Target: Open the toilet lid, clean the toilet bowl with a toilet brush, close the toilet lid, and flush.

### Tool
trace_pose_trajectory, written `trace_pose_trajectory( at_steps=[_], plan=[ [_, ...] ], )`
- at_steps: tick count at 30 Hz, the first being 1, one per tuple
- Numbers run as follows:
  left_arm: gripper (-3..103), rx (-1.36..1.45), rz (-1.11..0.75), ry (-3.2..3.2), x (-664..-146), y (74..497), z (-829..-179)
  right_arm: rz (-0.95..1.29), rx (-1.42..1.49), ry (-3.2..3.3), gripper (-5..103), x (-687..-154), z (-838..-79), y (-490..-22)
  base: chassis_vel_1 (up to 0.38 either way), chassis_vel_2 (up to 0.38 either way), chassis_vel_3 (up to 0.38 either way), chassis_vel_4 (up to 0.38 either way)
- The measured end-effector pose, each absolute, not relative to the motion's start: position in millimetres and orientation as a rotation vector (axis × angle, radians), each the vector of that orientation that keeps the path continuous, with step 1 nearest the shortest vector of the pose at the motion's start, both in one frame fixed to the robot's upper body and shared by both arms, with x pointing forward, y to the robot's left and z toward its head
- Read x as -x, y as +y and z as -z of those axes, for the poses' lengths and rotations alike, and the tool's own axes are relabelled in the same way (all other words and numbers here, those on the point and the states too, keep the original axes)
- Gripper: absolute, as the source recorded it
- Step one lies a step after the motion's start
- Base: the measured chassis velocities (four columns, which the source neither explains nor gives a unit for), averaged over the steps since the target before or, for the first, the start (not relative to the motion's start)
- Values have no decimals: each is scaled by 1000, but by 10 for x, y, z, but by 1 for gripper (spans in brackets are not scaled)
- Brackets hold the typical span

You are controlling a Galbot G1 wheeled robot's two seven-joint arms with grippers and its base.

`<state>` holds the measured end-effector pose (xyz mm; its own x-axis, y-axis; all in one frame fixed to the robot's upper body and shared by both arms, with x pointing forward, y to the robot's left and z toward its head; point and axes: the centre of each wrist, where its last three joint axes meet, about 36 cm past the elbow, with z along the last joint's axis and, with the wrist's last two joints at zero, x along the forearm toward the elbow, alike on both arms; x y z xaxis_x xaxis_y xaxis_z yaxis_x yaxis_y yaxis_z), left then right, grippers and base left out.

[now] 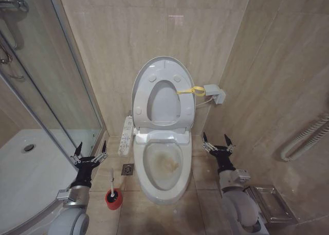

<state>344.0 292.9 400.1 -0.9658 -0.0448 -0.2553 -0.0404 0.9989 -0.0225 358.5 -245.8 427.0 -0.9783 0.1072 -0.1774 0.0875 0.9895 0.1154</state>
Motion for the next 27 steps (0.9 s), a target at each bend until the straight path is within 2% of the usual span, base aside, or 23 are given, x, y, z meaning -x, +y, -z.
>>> trace_pose_trajectory(
  at_steps=[27],
  plan=[
    [100, 62, 25, 2882, -3439, 2929, -4001, -152, -146, 2952, 100, -3570, -4294, -2441, 0, 0, 0, 0]
  ],
)
